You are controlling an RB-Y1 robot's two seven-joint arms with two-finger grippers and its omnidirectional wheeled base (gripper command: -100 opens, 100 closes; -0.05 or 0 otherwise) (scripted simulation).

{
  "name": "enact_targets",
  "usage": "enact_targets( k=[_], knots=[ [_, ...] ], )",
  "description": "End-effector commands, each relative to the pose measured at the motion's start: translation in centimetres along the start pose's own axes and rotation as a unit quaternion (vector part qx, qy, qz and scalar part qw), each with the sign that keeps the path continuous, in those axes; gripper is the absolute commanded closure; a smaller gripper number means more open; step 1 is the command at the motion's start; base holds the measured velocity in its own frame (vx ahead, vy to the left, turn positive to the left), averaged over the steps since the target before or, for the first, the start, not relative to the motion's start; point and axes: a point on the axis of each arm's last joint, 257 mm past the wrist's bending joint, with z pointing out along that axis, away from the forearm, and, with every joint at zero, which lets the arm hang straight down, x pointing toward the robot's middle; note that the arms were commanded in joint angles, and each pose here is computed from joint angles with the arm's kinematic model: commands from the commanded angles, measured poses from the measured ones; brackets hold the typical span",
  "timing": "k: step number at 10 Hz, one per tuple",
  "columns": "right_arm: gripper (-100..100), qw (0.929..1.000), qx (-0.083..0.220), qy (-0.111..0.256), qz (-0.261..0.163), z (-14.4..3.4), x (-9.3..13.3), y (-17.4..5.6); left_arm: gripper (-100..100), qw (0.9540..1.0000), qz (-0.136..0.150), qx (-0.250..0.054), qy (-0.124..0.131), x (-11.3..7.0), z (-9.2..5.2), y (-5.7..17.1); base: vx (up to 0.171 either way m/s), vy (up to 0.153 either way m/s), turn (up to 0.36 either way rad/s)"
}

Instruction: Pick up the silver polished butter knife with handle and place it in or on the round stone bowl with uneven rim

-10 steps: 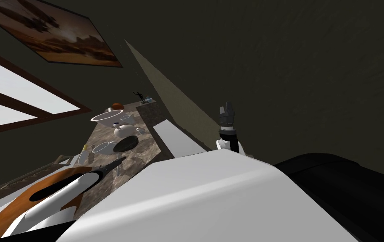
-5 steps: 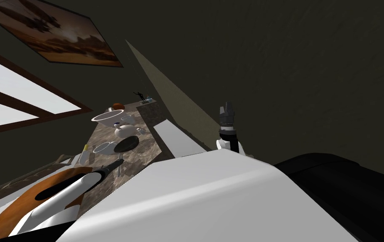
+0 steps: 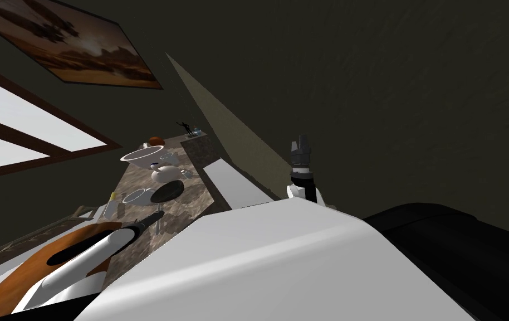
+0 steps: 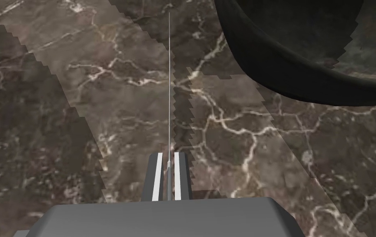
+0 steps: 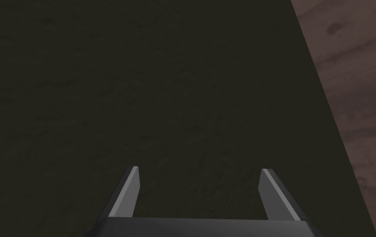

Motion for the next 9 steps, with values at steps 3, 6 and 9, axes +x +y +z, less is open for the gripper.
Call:
enact_targets(
  k=[3, 6, 9],
  knots=[
    [0, 1.0, 0.0, 0.0, 0.0, 0.0, 0.0, 0.0, 100, 0.9995, -0.002, 0.005, 0.03, 3.7, -1.1, -1.0, -0.124, -0.109, 0.005],
    [0, 1.0, 0.0, 0.0, 0.0, 0.0, 0.0, 0.0, 100, 0.9987, -0.013, 0.014, 0.046, 6.8, -2.8, -2.6, -0.042, -0.105, -0.073],
    [0, 1.0, 0.0, 0.0, 0.0, 0.0, 0.0, 0.0, 100, 0.998, -0.021, 0.022, 0.055, 9.1, -4.1, -3.8, 0.014, -0.026, -0.077]
  ],
)
